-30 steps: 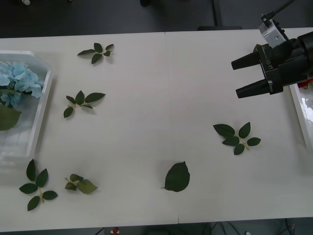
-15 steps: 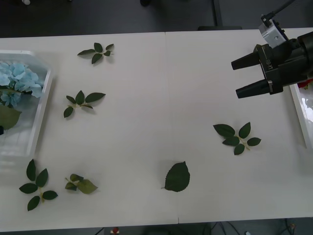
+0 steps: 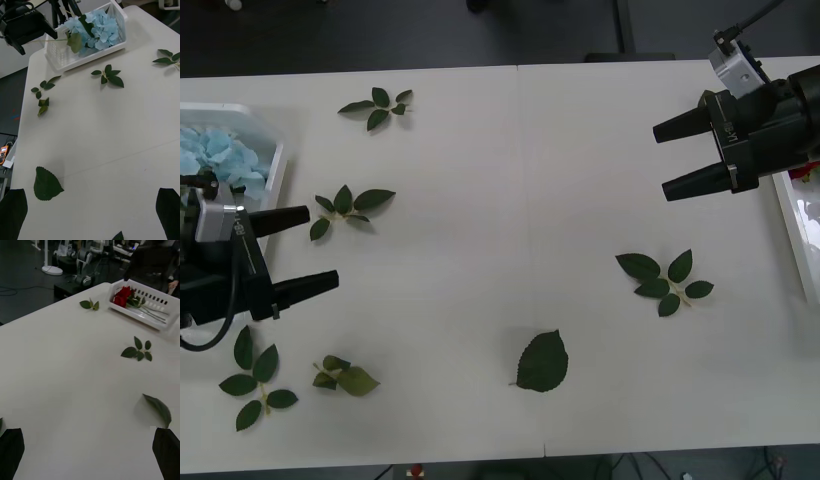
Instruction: Place the red flowers into the right box and the blue flowers into the left box. If a person shows an open palm, hand one flower to the person first, then continue sorting.
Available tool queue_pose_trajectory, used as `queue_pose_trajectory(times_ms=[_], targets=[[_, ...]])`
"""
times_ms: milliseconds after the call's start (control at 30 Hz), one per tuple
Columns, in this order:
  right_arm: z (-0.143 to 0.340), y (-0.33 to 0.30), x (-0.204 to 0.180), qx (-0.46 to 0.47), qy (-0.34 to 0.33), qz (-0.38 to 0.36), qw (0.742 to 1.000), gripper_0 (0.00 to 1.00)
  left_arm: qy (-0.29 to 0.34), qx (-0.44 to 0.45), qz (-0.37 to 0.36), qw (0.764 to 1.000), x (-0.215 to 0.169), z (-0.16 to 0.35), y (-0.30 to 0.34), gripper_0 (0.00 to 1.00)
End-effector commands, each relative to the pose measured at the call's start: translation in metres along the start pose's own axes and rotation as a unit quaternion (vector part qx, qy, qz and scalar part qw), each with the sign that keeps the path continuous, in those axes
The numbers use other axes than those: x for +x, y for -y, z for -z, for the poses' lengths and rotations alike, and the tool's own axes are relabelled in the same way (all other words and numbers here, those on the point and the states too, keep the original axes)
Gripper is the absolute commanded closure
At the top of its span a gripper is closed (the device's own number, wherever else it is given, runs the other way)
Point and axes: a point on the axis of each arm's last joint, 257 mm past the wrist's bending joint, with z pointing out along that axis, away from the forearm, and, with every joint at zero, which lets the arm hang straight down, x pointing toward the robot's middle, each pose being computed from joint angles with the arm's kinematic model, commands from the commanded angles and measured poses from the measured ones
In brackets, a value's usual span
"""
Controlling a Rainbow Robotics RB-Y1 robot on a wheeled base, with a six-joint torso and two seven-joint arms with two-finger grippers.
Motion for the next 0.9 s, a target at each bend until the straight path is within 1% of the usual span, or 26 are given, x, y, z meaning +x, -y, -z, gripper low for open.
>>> queue_pose_trajectory(times_ms=[33,200,467,633,733,900], targets=[[0.012,0.002,0.004,0.011,-0.015,-0.003,1.000,0.00,0.070,0.054,0.008,0.996,-0.047,-0.015,0.046,0.00],[0.012,0.002,0.004,0.011,-0.015,-0.003,1.000,0.00,0.116,0.096,0.023,0.988,-0.073,-0.014,0.071,0.00],[0.012,0.002,0.004,0.011,-0.015,-0.003,1.000,0.00,0.152,0.128,0.031,0.980,-0.097,-0.021,0.085,0.00],[0.012,0.002,0.004,0.011,-0.015,-0.003,1.000,0.00,0.144,0.119,0.023,0.982,-0.098,-0.021,0.077,0.00],[0.012,0.002,0.004,0.011,-0.015,-0.003,1.000,0.00,0.125,0.120,0.016,0.985,-0.097,-0.018,0.069,0.00],[0.012,0.002,0.004,0.011,-0.015,-0.003,1.000,0.00,0.108,0.133,0.029,0.985,-0.098,-0.011,0.068,0.00]])
